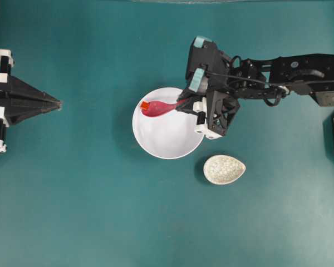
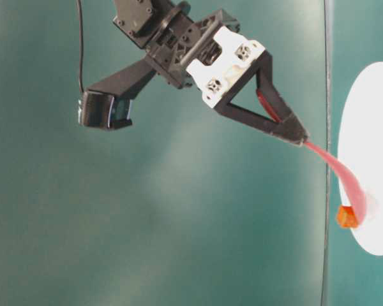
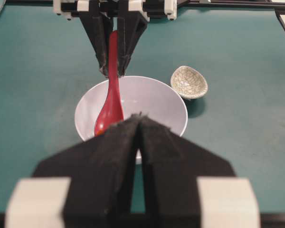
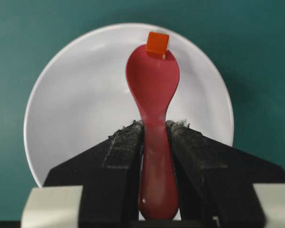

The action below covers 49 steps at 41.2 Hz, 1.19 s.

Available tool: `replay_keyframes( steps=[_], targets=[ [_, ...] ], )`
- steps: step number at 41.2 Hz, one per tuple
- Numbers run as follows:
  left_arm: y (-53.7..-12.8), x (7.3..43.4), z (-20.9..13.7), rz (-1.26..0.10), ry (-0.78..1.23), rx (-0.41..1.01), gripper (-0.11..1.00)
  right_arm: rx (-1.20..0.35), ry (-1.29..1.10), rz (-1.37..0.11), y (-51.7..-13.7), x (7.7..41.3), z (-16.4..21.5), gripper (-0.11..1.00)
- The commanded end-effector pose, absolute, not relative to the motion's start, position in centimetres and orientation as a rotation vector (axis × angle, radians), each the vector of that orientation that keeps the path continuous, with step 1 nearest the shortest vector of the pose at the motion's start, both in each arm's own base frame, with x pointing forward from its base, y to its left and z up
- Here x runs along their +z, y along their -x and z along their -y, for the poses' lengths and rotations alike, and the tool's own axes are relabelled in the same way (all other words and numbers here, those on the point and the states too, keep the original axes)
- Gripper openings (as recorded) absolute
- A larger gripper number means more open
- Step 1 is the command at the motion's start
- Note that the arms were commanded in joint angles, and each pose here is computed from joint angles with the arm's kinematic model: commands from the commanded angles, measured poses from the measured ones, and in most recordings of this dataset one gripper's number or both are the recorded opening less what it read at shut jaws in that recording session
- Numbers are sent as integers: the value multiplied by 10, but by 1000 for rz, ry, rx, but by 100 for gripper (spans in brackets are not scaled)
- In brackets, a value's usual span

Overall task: Grip the spoon and scoop the red block from the bowl with right arm.
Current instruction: 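Raise the spoon with the red cube on it above the bowl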

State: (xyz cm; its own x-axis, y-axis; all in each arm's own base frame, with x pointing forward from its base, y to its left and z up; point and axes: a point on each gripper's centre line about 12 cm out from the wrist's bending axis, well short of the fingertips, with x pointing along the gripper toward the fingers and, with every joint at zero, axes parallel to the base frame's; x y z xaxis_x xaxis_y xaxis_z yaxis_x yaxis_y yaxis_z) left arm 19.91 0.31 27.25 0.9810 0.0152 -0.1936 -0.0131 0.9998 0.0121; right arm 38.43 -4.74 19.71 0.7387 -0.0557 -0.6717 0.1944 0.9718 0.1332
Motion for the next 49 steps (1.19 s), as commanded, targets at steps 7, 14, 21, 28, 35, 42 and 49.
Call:
replay_keyframes(
  steps=[7,14,21,28,35,42,49],
  targets=[
    [-202,284,-4,-167,-14,17,0,-146,-177,-579,-378,219,46,25],
    [-202,284,-4,-167,2,19,0,-154,-166,-500,-366,225,44,25],
    [-202,283,-4,-169,8,19,0,-143,-152,-437,-354,226,35,25],
    [-202,284,-4,-167,8,21,0,-119,-135,-397,-340,218,22,25],
    [-202,283,-4,-169,8,19,0,-111,-112,-357,-326,207,16,25],
    [-202,283,-4,-170,6,19,0,-101,-61,-328,-311,198,14,25],
    [-202,284,-4,-163,6,19,0,-64,19,-319,-306,196,11,25]
  ],
)
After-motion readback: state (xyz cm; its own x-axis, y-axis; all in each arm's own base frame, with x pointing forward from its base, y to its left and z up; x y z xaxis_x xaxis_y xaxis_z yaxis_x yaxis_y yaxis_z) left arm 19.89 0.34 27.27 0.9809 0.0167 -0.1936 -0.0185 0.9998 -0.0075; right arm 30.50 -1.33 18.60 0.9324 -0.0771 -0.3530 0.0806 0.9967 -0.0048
